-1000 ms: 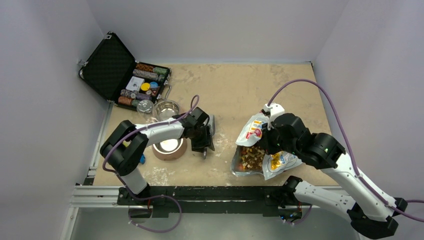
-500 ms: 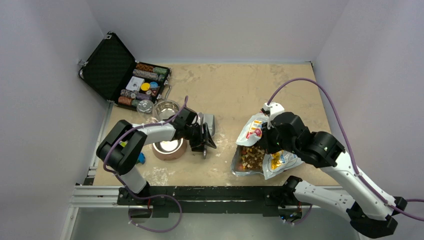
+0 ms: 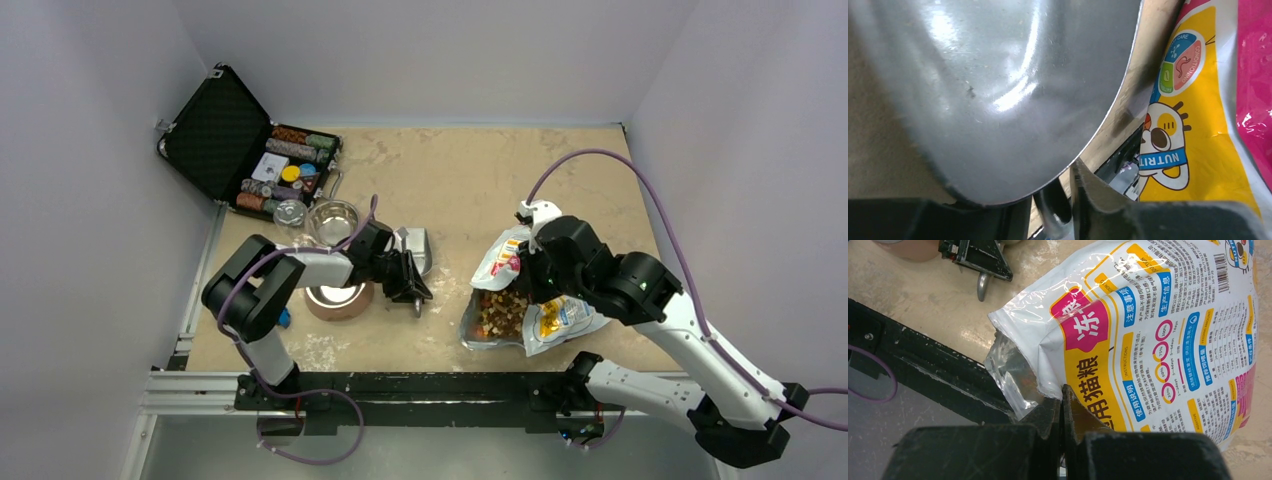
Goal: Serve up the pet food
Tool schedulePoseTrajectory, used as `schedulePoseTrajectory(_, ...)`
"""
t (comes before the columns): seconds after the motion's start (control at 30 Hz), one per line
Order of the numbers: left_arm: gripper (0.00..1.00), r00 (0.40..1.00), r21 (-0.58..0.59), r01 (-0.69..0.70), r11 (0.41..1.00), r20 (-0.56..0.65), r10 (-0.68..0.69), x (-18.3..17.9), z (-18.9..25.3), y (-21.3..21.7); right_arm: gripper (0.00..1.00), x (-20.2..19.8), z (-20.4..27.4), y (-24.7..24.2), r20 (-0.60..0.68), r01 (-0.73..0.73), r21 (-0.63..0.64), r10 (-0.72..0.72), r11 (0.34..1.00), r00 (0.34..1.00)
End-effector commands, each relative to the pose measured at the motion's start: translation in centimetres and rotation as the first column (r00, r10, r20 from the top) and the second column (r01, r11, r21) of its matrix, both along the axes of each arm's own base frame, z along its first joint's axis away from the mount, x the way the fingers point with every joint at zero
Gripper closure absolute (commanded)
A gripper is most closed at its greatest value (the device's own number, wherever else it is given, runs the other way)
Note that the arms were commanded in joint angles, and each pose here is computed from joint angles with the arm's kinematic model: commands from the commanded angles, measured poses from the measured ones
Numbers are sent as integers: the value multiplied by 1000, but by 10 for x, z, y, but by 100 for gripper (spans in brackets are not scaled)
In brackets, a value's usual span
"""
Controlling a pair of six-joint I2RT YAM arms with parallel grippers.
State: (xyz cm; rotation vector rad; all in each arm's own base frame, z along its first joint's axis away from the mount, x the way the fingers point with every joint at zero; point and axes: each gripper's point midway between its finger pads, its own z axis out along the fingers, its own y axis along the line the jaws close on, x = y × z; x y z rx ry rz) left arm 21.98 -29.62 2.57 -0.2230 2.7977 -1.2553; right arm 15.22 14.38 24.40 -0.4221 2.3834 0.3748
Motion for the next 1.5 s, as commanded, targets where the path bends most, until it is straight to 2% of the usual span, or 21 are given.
schedulePoseTrajectory(0.0,68,999,23,0,1000,50,-1,11,-4,3,100,18,52,23,132,-19,160,-3,987,991)
schedulePoseTrajectory(0.1,78,996,69,24,997,83,-30,13,-3,8,100,18,52,23,133,-19,158,-2,987,991)
schedulePoseTrajectory(0.2,100,997,129,47,991,52,-54,8,-3,16,100,18,51,23,135,-22,163,0,986,991)
schedulePoseTrajectory(0.33,100,996,137,74,988,42,-81,1,13,19,100,20,49,23,142,-23,154,0,988,990)
schedulePoseTrajectory(0.5,100,989,115,137,984,37,-142,-21,62,27,100,27,53,24,169,-19,147,-6,989,986)
schedulePoseTrajectory(0.67,100,979,20,202,979,-5,-202,-65,136,37,100,33,58,31,192,-35,154,5,988,981)
schedulePoseTrajectory(0.77,100,982,13,191,982,-10,-190,-90,177,52,100,39,60,38,222,-58,158,22,986,975)
schedulePoseTrajectory(0.9,100,972,-41,195,980,-126,-198,-135,210,58,100,50,63,49,267,-91,155,47,984,962)
schedulePoseTrajectory(1.1,100,941,-73,253,965,-214,-263,-185,229,52,100,62,72,60,321,-124,152,70,981,945)
schedulePoseTrajectory(1.27,100,934,-23,253,967,-254,-250,-186,222,54,100,60,73,68,332,-173,164,111,971,937)
schedulePoseTrajectory(1.47,100,899,-68,308,949,-304,-313,-173,216,6,100,39,78,72,405,-305,202,205,931,891)
